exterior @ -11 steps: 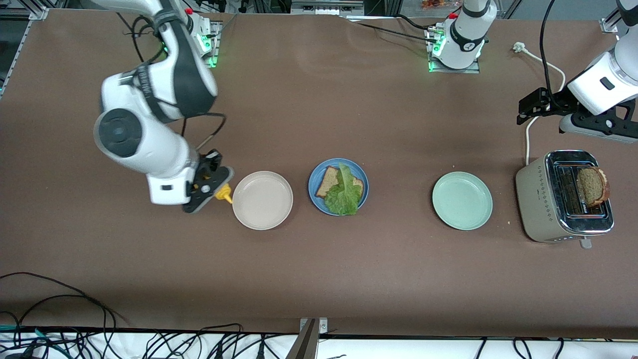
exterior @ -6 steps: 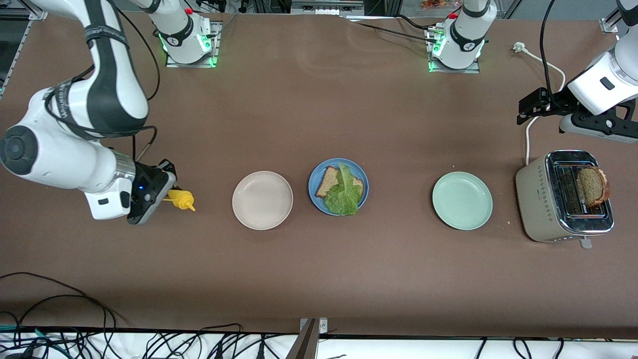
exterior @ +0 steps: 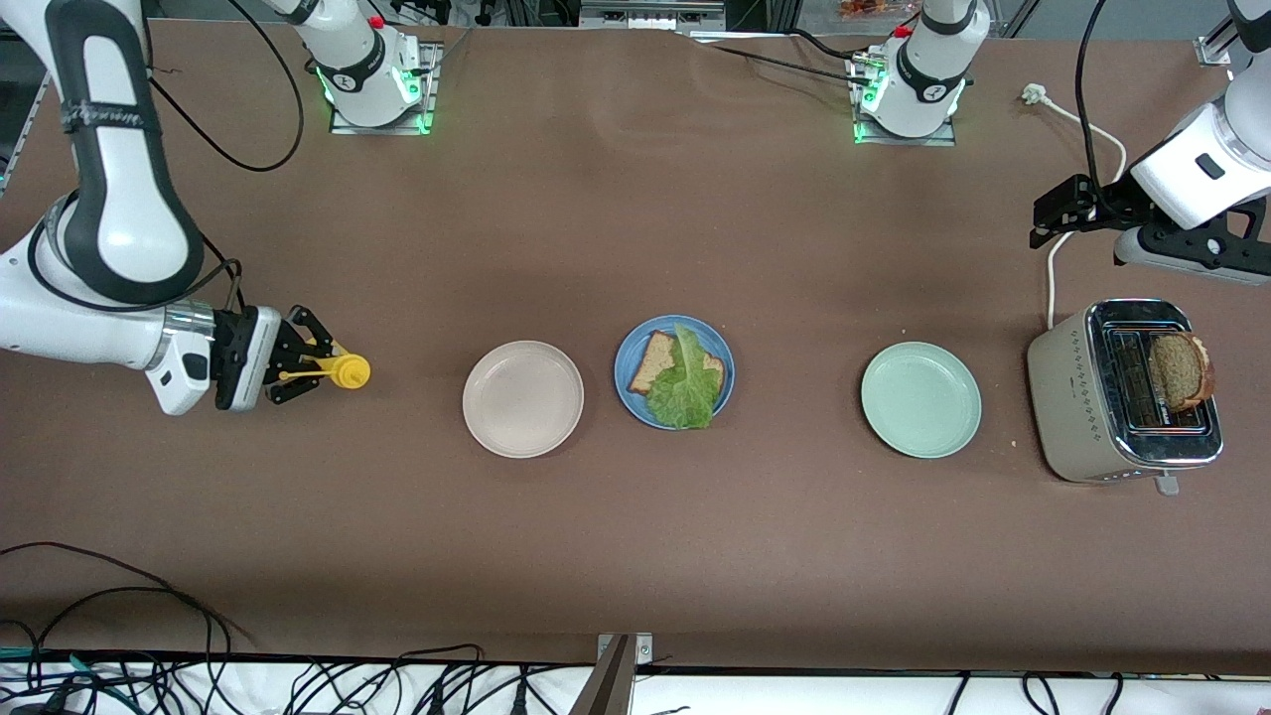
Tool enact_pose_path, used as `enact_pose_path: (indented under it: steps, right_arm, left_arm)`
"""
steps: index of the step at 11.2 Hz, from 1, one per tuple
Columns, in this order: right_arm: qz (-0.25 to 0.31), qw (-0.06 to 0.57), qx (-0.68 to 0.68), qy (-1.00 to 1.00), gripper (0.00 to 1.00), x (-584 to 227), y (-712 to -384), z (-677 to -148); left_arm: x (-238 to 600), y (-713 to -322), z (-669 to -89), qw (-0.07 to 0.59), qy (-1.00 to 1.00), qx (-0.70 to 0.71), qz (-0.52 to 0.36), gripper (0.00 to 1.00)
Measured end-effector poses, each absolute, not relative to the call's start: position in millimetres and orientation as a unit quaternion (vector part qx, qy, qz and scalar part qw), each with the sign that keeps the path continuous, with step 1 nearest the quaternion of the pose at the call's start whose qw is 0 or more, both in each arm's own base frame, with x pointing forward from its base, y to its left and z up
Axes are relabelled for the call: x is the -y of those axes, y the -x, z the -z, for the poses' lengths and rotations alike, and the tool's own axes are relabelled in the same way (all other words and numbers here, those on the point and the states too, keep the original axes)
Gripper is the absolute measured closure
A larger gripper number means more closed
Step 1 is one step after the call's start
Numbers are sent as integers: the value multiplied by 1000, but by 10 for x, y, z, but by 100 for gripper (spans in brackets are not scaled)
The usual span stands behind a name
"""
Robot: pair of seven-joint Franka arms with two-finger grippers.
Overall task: Make sandwich in blue plate with both arms
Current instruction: 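Lower the mustard bottle upright onto the table with the right gripper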
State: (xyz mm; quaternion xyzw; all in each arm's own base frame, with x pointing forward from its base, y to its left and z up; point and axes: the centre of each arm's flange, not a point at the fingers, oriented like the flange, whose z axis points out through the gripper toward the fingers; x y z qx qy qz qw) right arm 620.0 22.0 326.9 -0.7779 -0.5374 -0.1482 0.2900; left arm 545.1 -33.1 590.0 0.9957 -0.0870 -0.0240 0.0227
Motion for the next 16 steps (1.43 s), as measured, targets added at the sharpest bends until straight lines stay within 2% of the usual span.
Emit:
enact_pose_path:
  steps: [3,5,10,16]
  right_arm:
    - [206,349,570,714,91,42,-5929,-2647]
    - [228,380,586,678,91,118,-5847,-2426]
    - [264,416,636,594,91,348,-5659,-2332]
    - [299,513,611,524,91,701,-5478,-1978]
  left_arm:
    - [333,-5450,-5900,23,-996,87,24,0]
    - [333,-5451,-5900,23,-996,87,24,0]
    - [334,-5450,-5900,23,-996,87,24,0]
    - [333,-5451,-5900,23,-996,87,24,0]
